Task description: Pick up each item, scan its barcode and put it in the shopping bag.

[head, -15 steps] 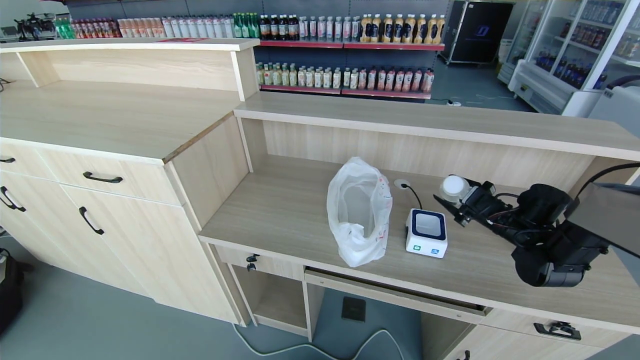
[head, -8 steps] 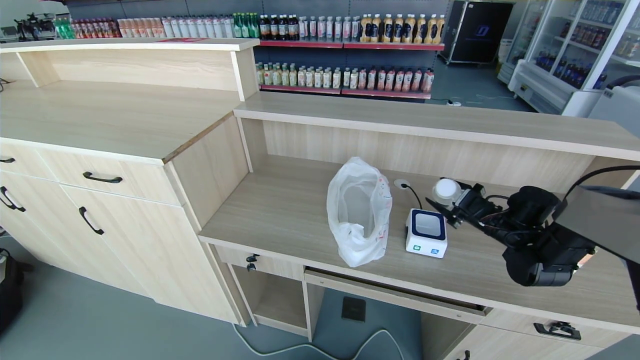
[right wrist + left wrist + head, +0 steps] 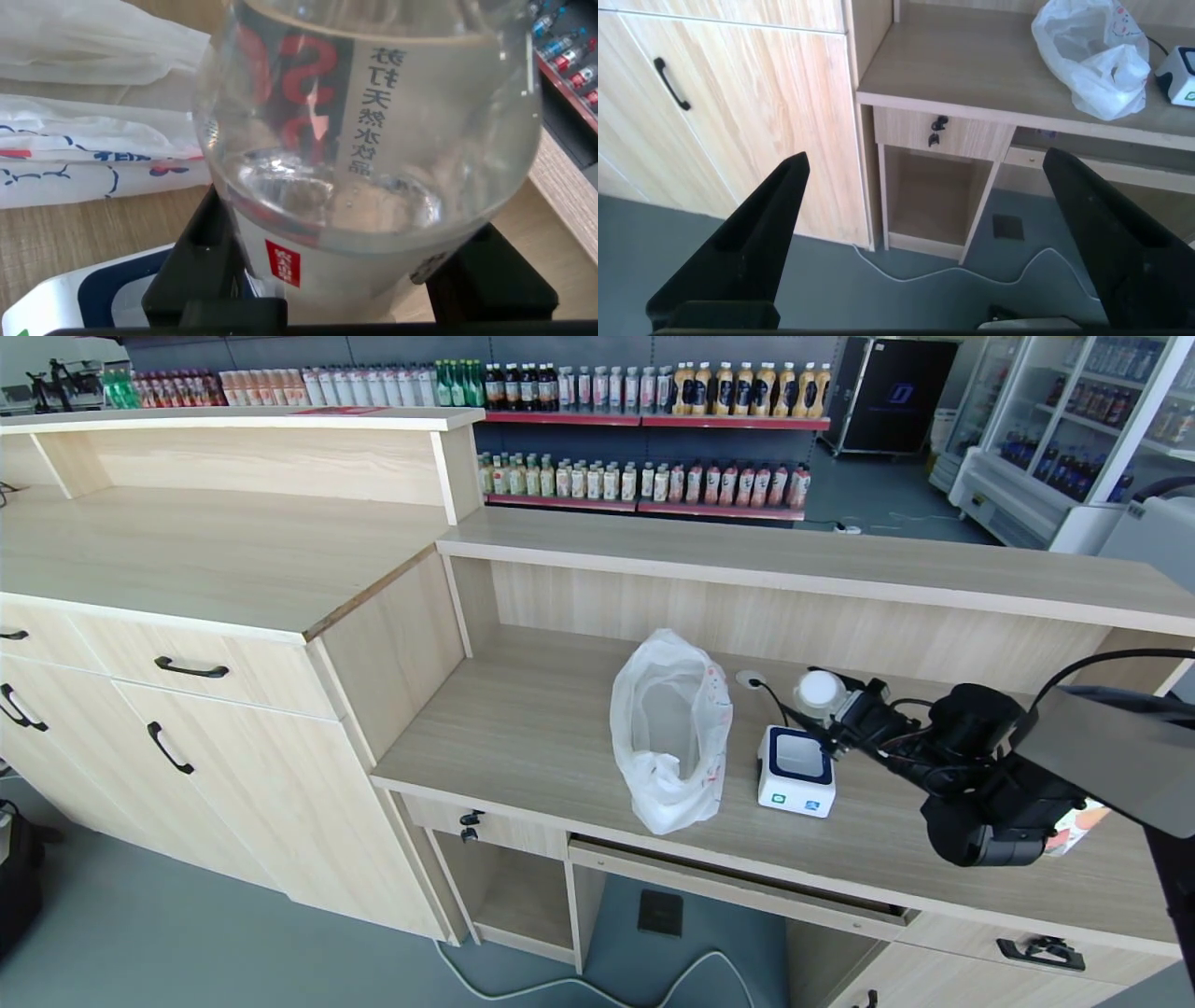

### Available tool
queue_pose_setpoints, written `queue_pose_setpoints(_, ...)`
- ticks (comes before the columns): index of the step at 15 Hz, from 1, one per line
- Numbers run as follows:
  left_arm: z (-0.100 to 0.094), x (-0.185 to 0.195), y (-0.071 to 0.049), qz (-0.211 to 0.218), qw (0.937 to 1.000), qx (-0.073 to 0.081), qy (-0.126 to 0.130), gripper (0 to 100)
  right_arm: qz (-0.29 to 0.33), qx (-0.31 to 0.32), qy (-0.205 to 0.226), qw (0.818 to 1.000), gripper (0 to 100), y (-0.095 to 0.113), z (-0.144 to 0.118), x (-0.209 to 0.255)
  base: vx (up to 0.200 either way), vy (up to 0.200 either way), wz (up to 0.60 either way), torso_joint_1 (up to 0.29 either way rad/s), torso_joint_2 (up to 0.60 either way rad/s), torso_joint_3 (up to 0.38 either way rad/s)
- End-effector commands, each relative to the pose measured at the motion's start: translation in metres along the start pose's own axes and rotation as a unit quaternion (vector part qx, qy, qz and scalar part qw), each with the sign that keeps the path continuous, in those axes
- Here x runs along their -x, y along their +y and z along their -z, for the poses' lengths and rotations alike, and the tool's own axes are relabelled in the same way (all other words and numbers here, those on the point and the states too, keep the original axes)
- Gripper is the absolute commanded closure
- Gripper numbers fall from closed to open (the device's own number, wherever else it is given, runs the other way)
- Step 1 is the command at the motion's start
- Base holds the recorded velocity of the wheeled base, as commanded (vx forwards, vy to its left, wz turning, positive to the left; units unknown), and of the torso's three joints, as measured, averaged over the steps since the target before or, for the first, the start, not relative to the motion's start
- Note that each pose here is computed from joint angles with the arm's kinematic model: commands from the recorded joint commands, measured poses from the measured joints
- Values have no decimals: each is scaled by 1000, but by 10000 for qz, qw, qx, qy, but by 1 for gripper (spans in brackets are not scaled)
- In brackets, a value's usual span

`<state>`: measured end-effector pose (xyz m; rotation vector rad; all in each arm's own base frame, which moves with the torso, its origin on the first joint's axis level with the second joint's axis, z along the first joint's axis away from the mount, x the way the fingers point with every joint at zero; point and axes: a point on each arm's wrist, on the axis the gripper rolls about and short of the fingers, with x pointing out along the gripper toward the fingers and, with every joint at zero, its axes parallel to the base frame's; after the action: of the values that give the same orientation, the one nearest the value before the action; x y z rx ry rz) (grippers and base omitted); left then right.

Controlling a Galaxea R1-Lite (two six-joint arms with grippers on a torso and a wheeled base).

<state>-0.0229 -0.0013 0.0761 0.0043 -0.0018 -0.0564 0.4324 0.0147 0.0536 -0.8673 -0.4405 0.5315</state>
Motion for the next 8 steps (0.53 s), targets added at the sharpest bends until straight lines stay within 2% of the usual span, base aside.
queue_pose_setpoints(1, 0, 0, 0, 2, 10000, -2, 1, 0, -24, -8, -22, 10000, 100, 3, 1, -2, 0, 0, 0, 0, 0, 0)
queue_pose_setpoints(8, 0, 0, 0, 2, 10000, -2, 1, 0, -53, 9, -97, 9999, 100, 10, 3, -10, 0, 0, 0, 0, 0, 0)
